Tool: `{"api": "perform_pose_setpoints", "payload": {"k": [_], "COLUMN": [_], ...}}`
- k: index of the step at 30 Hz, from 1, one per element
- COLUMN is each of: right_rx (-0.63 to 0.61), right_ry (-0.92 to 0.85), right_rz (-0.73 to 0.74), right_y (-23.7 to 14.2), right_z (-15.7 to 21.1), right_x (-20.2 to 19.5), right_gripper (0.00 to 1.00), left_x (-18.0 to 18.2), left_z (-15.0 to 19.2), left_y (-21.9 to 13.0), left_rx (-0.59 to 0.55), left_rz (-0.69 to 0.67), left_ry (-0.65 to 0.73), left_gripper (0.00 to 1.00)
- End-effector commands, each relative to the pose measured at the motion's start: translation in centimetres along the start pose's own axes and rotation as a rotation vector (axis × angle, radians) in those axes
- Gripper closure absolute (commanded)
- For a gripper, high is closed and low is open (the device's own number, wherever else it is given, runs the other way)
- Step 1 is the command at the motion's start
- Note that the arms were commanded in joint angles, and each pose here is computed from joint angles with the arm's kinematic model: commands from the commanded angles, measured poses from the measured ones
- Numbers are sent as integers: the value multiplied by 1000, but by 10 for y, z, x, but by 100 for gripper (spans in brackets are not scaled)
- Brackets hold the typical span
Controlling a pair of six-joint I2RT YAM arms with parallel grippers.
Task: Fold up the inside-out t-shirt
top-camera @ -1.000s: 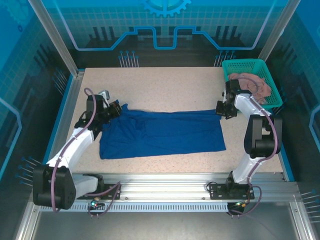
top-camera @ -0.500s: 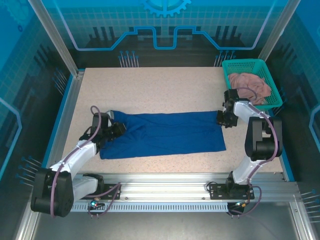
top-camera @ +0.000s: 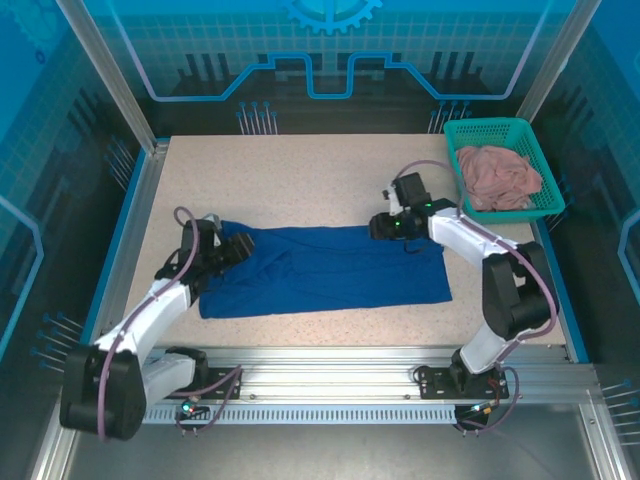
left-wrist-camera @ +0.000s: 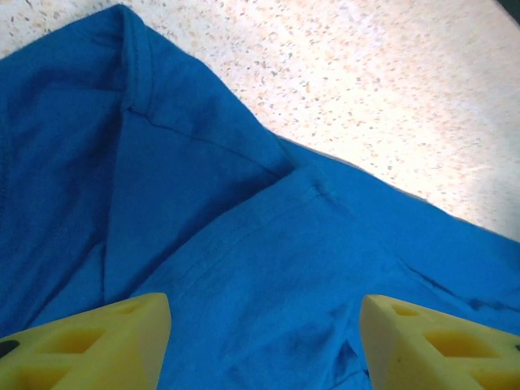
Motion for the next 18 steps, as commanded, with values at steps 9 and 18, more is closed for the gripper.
{"api": "perform_pose_setpoints", "payload": {"k": [9, 18], "right_rx": [38, 37], "right_ry": [-11, -5], "right_rz": [-64, -25], "right_y": [15, 12], "right_z": [-5, 0], "right_x": [19, 11], "right_gripper": [45, 45], "left_x": [-27, -36], "left_z": [-48, -41], "left_y": [74, 113], "left_rx": [46, 196], "left_rz": [120, 128], "left_ry": [125, 196], "left_gripper": [29, 33]}}
Point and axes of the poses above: each hand's point on the last joint's axis, 136 mm out from that joint toward the fingers, its own y axis out along the fingers, its own x axis along the line the jaws close on, z = x × y, the point moved 9 cm from there along -y, back along the fingers, and after that the axes turned 13 degrees about y, right-handed, at the moved point
